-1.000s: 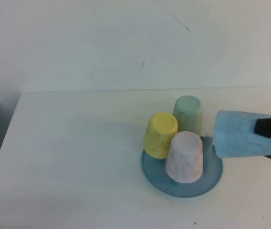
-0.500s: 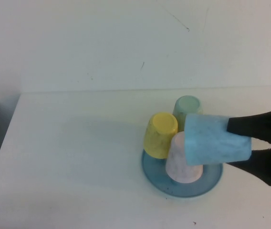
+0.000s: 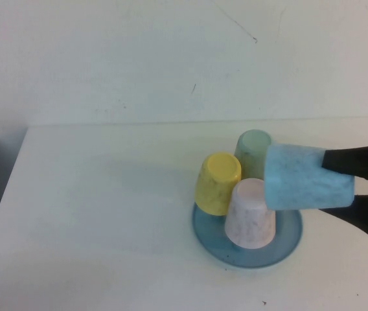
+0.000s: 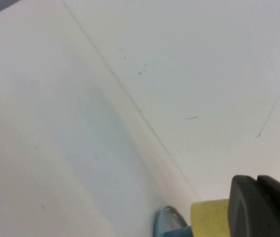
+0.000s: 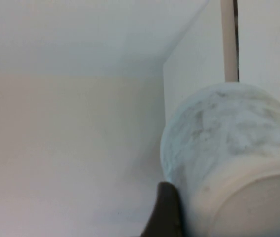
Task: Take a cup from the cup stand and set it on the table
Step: Hand over the cup
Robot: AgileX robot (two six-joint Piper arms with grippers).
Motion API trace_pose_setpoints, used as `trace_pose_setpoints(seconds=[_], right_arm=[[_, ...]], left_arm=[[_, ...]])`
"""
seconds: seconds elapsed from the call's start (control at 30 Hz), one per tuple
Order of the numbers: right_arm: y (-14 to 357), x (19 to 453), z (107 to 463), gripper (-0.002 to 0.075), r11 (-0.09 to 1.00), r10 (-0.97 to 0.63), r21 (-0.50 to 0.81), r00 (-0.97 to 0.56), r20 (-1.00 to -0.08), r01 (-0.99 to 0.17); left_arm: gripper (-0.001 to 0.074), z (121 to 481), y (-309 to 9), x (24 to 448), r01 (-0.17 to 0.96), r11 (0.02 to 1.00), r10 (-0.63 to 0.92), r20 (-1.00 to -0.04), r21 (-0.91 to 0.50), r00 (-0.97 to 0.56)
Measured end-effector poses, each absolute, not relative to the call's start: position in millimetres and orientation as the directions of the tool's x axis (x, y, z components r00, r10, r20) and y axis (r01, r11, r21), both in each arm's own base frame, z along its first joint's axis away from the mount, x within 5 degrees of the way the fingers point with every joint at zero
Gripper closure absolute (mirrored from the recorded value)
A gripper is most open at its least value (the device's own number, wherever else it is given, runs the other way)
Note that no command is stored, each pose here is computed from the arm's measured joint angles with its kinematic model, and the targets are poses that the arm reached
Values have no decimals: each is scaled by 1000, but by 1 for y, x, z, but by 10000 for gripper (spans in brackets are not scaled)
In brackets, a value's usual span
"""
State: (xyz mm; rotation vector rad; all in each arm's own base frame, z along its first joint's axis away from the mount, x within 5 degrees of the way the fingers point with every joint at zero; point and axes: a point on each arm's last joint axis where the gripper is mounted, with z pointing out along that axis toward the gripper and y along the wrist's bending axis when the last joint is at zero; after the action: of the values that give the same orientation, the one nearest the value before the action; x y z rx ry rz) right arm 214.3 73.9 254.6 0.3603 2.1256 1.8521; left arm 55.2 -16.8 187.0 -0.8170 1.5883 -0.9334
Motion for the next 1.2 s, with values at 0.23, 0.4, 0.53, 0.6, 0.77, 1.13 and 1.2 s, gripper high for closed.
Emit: trace_pose_setpoints(seconds=[0.23,0.4,0.53,0.6,0.77,1.13,1.2], right_arm=[[62,218,255,151,156,422,987,-901,-105,-41],[62,218,255,151,171,417,983,-898,-138,-72],[62,218,255,151,179,415,980,-896,-157,-89],[62,218,255,151,181,414,979,-896,-161,-93],[62,218,255,151,189,410,976,-894,-181,-111],[62,218,255,151,191,410,975,-893,-185,-114],[62,218,255,151,191,410,975,-893,-185,-114]], left_arm=[[737,190,-23,54,3,390,-893,-379,-921,-242],[737,201,-46,47,269,481,-739,-551,-835,-388],[737,220,-57,48,418,498,-616,-649,-760,-447],[737,229,-63,53,471,496,-537,-684,-730,-495],[737,249,-75,70,605,432,-336,-742,-669,-580],[597,288,-88,139,851,336,-72,-913,-402,-403],[506,293,-97,148,886,290,-33,-929,-361,-368]])
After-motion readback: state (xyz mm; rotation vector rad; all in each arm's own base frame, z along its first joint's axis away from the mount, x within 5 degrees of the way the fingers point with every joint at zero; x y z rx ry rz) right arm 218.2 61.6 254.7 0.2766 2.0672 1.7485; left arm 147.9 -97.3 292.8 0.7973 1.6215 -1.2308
